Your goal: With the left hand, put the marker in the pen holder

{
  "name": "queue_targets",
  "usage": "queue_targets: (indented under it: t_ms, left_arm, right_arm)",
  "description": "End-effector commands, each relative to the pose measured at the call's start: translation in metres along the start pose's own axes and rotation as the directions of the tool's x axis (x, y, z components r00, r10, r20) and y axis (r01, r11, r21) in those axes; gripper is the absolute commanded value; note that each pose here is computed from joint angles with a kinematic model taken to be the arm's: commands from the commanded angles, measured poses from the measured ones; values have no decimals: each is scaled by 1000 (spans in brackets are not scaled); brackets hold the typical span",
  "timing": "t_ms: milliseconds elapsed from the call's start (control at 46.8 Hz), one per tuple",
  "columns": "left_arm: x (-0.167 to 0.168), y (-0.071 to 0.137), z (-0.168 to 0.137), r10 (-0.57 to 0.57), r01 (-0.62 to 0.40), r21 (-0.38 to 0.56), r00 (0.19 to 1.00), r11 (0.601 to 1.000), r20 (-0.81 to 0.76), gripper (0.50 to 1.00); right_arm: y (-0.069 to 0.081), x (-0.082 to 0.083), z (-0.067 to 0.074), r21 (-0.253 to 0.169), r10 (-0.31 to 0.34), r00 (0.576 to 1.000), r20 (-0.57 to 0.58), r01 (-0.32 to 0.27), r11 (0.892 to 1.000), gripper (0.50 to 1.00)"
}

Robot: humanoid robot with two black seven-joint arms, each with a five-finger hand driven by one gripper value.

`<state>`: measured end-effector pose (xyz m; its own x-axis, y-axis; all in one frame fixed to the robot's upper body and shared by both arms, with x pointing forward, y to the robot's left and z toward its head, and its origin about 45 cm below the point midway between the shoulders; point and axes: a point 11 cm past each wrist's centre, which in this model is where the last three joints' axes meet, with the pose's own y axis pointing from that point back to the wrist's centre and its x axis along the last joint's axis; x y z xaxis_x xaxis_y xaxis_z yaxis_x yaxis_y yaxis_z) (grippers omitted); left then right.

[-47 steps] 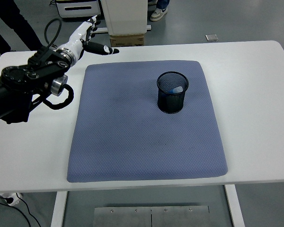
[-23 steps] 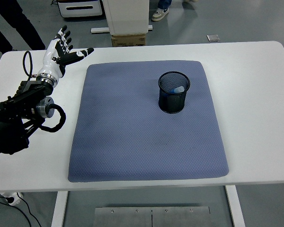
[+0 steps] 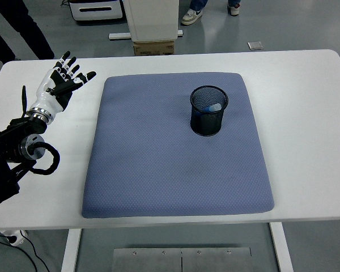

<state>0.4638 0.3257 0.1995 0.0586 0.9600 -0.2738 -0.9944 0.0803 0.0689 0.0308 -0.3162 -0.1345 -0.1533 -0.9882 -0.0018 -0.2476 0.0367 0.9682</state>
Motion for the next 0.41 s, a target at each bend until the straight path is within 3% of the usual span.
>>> queue_targets:
  t_ms: [0,385]
  left_arm:
    - [4,1,2,5,-5,-1,1000,1000,8,1000]
    - [7,7,-10,12,-12,23,1000,1000,6,1000]
  right_arm:
    - [0,0,0,0,-1,1000,-1,1,1000,1000]
    - [-1,-4,-3,4,-13,1000,-9,13,1000,1000]
